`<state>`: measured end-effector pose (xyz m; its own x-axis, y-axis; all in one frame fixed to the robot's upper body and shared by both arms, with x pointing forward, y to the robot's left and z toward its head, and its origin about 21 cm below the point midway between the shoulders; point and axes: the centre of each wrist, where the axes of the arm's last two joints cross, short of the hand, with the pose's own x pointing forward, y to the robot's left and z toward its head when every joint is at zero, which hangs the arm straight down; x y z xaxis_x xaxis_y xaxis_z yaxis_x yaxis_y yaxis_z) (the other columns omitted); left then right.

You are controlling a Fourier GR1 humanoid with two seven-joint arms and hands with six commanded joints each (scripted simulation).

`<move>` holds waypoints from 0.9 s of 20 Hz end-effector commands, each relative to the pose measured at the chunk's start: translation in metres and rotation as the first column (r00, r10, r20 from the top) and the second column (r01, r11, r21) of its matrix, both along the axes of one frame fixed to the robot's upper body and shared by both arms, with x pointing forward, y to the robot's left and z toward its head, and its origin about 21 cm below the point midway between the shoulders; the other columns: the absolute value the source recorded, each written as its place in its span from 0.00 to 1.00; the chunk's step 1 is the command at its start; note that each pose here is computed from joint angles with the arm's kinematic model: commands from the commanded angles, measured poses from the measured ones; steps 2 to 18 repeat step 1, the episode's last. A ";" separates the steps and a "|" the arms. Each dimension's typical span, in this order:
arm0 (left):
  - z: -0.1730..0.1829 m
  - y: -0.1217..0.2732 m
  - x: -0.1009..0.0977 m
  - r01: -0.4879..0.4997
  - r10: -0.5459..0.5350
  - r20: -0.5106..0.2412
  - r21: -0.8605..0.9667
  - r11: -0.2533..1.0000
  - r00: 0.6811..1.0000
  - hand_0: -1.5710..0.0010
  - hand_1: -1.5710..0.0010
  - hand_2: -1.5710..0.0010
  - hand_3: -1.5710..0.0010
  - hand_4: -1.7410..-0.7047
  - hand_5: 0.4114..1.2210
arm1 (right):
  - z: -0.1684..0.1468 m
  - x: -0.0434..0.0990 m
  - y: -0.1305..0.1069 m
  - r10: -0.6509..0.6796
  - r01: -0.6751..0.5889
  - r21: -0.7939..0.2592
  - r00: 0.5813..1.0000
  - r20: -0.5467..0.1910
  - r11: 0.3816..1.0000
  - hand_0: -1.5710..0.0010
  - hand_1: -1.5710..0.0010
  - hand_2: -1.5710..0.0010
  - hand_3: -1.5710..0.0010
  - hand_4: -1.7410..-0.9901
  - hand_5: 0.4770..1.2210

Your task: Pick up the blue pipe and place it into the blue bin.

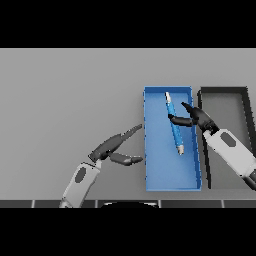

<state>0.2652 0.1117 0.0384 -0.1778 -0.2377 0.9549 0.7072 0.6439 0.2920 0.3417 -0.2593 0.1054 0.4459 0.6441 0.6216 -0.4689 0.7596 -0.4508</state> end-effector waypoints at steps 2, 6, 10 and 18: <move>-0.002 -0.001 -0.002 0.011 -0.011 0.010 -0.015 1.000 1.000 1.00 1.00 1.00 1.00 0.83 0.02 | 0.000 0.001 0.000 -0.001 0.001 0.013 1.000 -0.008 1.000 1.00 1.00 1.00 1.00 0.96 0.22; -0.002 -0.001 -0.002 0.011 -0.011 0.010 -0.015 1.000 1.000 1.00 1.00 1.00 1.00 0.83 0.02 | 0.000 0.001 0.000 -0.001 0.001 0.013 1.000 -0.008 1.000 1.00 1.00 1.00 1.00 0.96 0.22; -0.002 -0.001 -0.002 0.011 -0.011 0.010 -0.015 1.000 1.000 1.00 1.00 1.00 1.00 0.83 0.02 | 0.000 0.001 0.000 -0.001 0.001 0.013 1.000 -0.008 1.000 1.00 1.00 1.00 1.00 0.96 0.22; -0.002 -0.001 -0.002 0.011 -0.011 0.010 -0.015 1.000 1.000 1.00 1.00 1.00 1.00 0.83 0.02 | 0.000 0.001 0.000 -0.001 0.001 0.013 1.000 -0.008 1.000 1.00 1.00 1.00 1.00 0.96 0.22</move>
